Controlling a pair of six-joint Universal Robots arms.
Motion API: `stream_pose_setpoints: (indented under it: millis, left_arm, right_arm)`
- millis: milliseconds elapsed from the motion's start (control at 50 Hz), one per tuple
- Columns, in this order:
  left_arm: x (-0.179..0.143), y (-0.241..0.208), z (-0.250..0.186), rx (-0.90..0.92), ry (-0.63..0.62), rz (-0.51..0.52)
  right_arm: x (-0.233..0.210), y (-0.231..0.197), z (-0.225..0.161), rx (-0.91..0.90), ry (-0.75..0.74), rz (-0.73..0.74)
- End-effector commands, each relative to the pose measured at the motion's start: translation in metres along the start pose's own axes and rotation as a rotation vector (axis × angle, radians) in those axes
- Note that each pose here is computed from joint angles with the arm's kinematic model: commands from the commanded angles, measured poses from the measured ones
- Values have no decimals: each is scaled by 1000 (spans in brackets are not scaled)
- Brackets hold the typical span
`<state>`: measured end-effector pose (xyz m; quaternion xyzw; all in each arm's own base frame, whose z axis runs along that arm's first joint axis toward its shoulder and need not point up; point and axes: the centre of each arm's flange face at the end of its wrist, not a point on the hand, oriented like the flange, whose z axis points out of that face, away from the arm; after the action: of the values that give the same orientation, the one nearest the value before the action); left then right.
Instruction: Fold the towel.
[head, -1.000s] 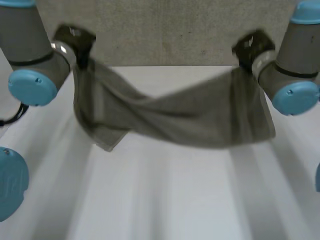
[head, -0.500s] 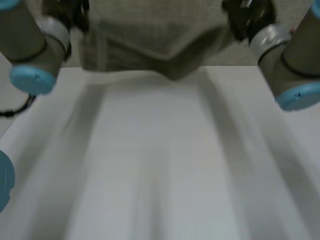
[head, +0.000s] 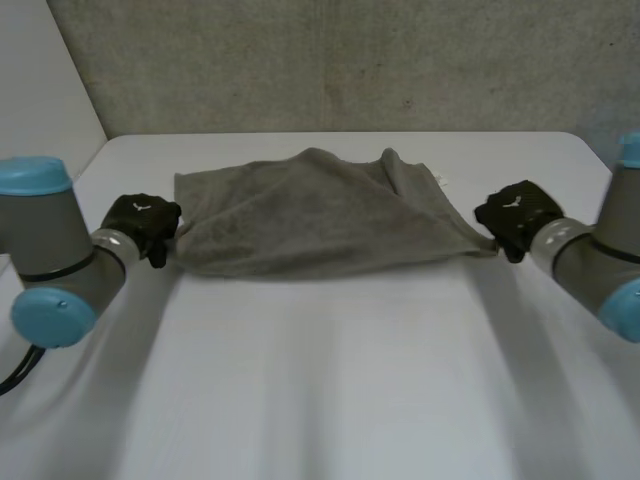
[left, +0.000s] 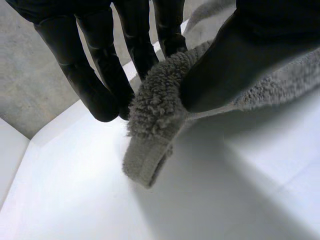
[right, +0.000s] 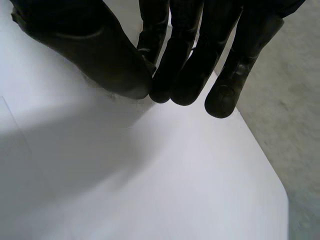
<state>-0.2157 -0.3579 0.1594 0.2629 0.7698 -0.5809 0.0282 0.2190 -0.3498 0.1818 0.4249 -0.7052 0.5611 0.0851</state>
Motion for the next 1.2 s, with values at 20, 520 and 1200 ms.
stream_pose_setpoints:
  millis: [20,520,1200]
  left_arm:
    - [0,-9,-34,15,37,-9]
    - [2,-24,-110,56,20,108]
    - [21,46,-91,-54,61,301]
  right_arm:
    - [11,-2,-32,-4,22,18]
    - [40,-21,-118,42,52,128]
    - [29,35,-89,-51,-34,180]
